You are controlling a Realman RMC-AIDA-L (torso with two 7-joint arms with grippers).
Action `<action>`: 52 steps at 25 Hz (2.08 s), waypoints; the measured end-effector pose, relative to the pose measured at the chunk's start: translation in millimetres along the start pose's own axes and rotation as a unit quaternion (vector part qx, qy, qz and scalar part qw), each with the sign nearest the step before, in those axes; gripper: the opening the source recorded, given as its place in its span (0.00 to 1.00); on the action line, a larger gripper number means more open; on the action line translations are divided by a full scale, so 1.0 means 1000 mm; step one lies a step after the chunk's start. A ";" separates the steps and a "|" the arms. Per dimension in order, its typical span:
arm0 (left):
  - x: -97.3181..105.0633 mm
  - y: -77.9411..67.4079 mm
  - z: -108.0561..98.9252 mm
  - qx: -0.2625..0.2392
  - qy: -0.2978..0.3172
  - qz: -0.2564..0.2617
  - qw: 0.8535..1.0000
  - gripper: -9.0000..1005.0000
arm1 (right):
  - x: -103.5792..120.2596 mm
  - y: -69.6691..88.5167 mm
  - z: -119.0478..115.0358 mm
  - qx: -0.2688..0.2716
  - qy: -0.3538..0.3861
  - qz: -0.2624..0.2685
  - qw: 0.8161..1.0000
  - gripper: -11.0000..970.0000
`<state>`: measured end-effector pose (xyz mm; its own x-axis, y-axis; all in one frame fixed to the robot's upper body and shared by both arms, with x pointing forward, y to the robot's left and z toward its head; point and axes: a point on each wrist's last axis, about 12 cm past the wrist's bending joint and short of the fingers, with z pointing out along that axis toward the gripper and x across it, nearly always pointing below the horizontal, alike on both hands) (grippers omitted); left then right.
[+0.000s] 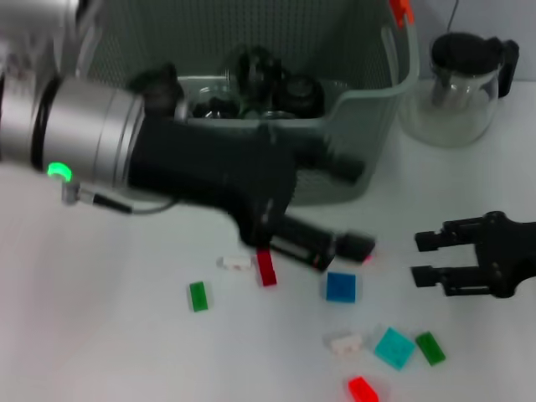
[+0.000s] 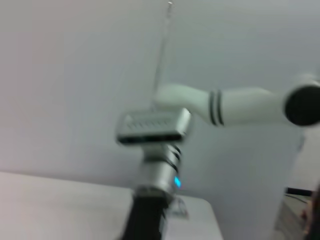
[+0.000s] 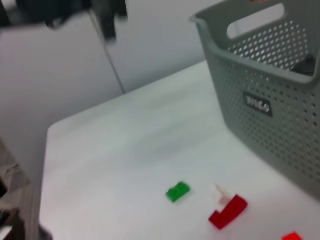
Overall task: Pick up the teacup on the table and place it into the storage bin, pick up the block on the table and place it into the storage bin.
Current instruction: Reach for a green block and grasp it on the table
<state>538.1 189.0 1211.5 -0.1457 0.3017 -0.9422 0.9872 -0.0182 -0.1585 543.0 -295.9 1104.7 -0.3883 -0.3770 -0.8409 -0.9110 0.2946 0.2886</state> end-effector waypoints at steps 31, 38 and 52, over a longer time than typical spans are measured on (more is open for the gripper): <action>0.134 -0.002 0.011 -0.098 -0.052 -0.007 0.994 0.86 | -0.076 0.014 0.072 -0.055 0.413 -0.190 0.889 0.90; 0.140 -0.005 0.007 -0.110 -0.058 -0.001 0.992 0.86 | -0.075 0.023 0.093 -0.057 0.440 -0.221 0.869 0.89; 0.151 -0.008 0.002 -0.140 -0.081 -0.005 0.987 0.86 | -0.064 0.039 0.116 -0.053 0.482 -0.281 0.828 0.89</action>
<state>507.9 233.1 1069.9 -0.1417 0.1428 -0.9796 0.9616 0.2550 -0.1019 548.8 -158.9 1116.9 0.2178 -0.9691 -0.1154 -0.9727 -0.2253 0.0564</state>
